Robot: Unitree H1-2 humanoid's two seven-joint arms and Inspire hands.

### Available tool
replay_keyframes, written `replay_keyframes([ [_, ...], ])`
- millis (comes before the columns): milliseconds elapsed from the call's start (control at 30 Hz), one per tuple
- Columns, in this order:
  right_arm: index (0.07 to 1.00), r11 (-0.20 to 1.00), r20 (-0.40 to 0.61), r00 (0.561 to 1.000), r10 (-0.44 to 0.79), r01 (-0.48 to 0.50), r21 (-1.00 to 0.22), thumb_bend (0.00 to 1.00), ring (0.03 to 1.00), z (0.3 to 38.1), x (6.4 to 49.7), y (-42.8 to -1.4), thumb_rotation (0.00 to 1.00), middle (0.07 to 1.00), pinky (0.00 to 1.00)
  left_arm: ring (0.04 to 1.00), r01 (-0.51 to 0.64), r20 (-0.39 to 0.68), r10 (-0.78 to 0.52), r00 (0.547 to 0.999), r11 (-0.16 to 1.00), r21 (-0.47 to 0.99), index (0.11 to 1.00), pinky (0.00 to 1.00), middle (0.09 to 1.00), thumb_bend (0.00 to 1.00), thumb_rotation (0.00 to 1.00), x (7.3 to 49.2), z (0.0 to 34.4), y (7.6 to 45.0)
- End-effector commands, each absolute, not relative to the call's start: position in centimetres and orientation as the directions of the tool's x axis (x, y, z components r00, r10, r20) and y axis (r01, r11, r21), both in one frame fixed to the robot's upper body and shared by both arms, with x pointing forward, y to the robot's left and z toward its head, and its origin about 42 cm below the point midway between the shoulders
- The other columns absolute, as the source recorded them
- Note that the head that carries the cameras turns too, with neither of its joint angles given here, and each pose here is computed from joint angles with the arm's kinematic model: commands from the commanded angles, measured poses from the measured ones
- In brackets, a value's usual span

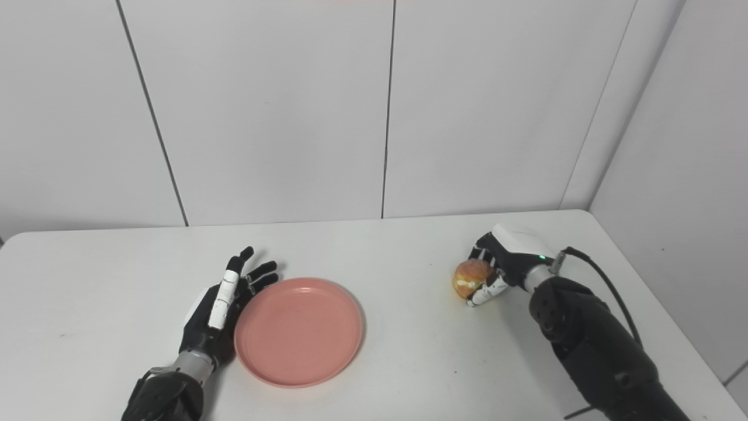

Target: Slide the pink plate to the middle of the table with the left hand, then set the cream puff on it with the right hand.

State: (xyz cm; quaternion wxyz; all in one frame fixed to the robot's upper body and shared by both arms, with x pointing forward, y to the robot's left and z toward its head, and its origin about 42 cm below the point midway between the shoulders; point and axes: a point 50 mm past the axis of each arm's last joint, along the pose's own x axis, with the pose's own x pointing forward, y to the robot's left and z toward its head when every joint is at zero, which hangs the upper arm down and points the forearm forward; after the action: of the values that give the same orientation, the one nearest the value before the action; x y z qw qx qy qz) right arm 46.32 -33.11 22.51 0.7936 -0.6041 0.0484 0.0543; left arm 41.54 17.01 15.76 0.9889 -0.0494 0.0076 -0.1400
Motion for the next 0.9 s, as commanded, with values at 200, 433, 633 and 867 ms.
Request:
replay_keyframes([
  [200, 0.482, 0.217, -0.054, 0.996, 0.066, -0.067, -0.974, 0.53, 0.448, 25.7, 46.8, -33.4, 0.0, 0.493, 0.36, 0.843, 0.295, 0.002, -0.296, 0.955, 0.95, -0.102, 0.991, 0.87, 0.84, 0.83, 0.88, 41.6, 16.2, 16.4],
  [433, 0.499, 0.195, -0.006, 0.996, 0.093, -0.024, -0.98, 0.53, 0.399, 27.9, 46.5, -32.5, 0.0, 0.443, 0.32, 0.84, 0.295, 0.001, -0.297, 0.955, 0.95, -0.104, 0.992, 0.86, 0.833, 0.83, 0.87, 41.7, 16.2, 16.2],
  [633, 0.46, 0.183, 0.057, 0.983, 0.176, 0.025, -0.983, 0.52, 0.497, 30.2, 45.8, -30.4, 0.0, 0.534, 0.4, 0.842, 0.296, 0.002, -0.298, 0.955, 0.95, -0.101, 0.988, 0.85, 0.834, 0.81, 0.88, 41.6, 16.3, 16.0],
  [867, 0.451, 0.201, 0.115, 0.954, 0.277, 0.06, -0.978, 0.52, 0.506, 32.1, 45.0, -27.7, 0.0, 0.532, 0.43, 0.846, 0.295, 0.001, -0.297, 0.955, 0.95, -0.103, 0.984, 0.85, 0.828, 0.83, 0.87, 41.6, 16.4, 15.6],
])
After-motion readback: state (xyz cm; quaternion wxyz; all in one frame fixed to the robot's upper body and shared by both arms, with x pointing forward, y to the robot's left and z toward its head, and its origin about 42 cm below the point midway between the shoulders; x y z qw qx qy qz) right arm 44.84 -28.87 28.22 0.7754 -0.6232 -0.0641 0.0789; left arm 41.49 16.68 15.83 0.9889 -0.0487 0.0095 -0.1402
